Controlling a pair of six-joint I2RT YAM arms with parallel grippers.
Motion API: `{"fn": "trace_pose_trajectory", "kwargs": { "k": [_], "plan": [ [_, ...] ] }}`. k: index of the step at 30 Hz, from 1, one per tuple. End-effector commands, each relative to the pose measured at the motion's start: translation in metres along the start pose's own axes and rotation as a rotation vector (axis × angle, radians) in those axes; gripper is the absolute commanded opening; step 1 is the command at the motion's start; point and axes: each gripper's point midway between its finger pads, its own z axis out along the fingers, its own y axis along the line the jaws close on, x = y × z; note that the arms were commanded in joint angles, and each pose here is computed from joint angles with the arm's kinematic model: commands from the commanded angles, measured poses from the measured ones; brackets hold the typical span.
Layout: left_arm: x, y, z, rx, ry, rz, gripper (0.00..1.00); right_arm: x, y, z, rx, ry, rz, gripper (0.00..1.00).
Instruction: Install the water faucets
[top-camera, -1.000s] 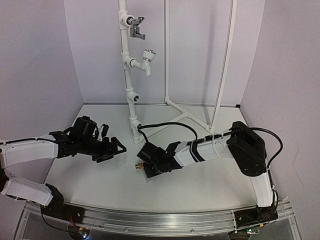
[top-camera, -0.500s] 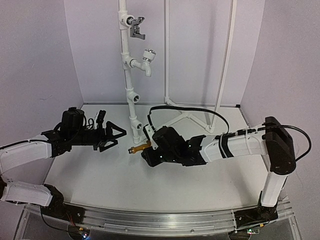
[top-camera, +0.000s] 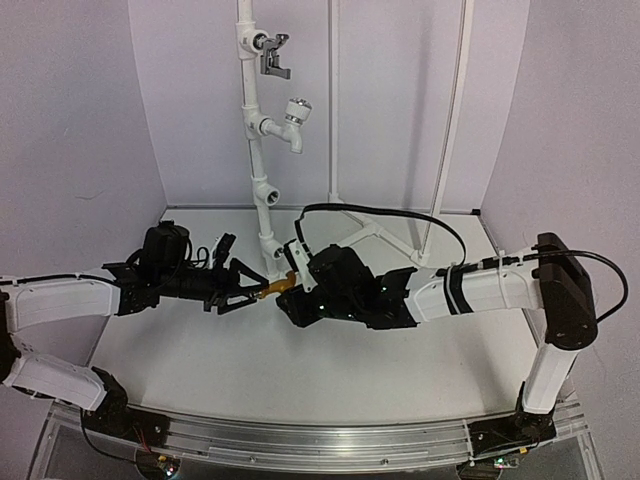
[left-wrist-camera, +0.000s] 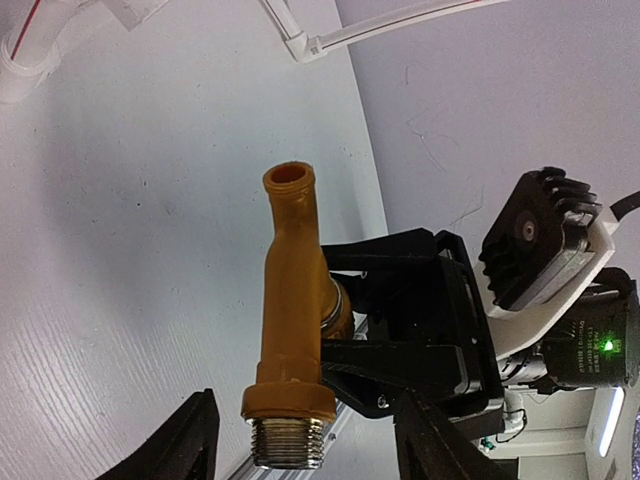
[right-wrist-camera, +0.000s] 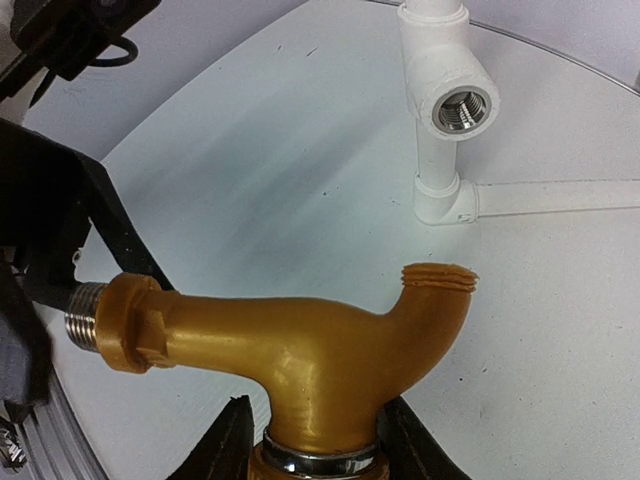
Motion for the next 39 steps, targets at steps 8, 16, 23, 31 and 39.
{"fn": "trace_pose_trajectory", "kwargs": {
  "k": [8, 16, 23, 31, 39],
  "plan": [
    [-0.019, -0.024, -0.002, 0.049, -0.063, 0.093, 0.08, -0.039, 0.020, -0.009, -0.047, -0.062, -0.001, 0.09],
    [-0.022, -0.031, -0.011, 0.051, -0.101, 0.359, 0.00, -0.009, 0.020, -0.023, -0.201, 0.138, 0.070, 0.98],
    [-0.002, -0.048, -0.024, 0.133, -0.077, 0.708, 0.00, -0.016, 0.023, -0.070, -0.383, 0.144, 0.067, 0.98],
    [0.015, -0.083, -0.035, 0.317, -0.033, 0.820, 0.00, -0.060, 0.019, -0.104, -0.694, 0.086, 0.146, 0.97],
    [0.016, -0.097, -0.041, 0.370, -0.043, 0.833, 0.00, -0.079, 0.047, -0.105, -0.934, 0.013, 0.191, 0.79]
  ]
}}
